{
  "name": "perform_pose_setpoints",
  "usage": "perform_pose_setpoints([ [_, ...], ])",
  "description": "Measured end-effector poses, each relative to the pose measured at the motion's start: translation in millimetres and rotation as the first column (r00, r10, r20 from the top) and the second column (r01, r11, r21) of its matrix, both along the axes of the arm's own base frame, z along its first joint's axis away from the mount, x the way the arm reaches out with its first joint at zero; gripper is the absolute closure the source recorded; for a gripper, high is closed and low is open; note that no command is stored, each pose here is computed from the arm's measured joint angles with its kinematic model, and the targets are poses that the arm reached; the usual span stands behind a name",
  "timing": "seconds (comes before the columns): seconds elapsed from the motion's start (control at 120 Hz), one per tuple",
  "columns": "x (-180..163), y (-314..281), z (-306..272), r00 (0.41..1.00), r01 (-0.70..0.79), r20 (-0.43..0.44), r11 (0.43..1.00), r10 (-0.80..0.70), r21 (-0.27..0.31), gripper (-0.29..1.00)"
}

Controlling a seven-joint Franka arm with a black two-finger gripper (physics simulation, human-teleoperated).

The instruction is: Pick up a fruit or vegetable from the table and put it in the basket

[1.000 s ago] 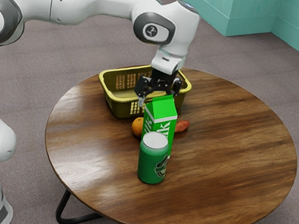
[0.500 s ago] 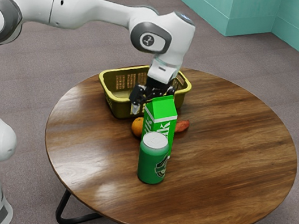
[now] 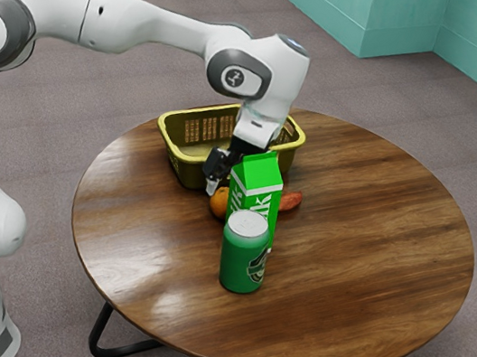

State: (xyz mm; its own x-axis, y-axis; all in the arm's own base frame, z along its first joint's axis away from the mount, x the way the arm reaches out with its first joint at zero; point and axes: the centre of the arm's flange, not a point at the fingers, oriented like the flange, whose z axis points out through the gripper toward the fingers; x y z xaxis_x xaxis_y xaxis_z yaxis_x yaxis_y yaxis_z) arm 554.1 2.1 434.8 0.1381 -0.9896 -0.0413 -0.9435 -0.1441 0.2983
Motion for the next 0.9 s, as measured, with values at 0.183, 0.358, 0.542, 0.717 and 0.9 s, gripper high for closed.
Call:
perform_pose_setpoints([
  [0.183, -2, 3, -8, 1.0, -0.019, -0.01, 1.0, 0.019, 0.003, 0.0],
  [0.358, -4, 3, -16, 0.999, -0.032, -0.018, 0.999, 0.032, 0.007, 0.0],
  [0.542, -3, 4, -16, 0.999, -0.044, -0.014, 0.999, 0.044, 0.005, 0.0],
  [0.717, -2, 16, -25, 0.996, -0.08, -0.03, 0.997, 0.08, 0.0, 0.0],
  [0.9, -3, 18, -30, 0.996, -0.087, -0.037, 0.996, 0.086, -0.003, -0.02],
])
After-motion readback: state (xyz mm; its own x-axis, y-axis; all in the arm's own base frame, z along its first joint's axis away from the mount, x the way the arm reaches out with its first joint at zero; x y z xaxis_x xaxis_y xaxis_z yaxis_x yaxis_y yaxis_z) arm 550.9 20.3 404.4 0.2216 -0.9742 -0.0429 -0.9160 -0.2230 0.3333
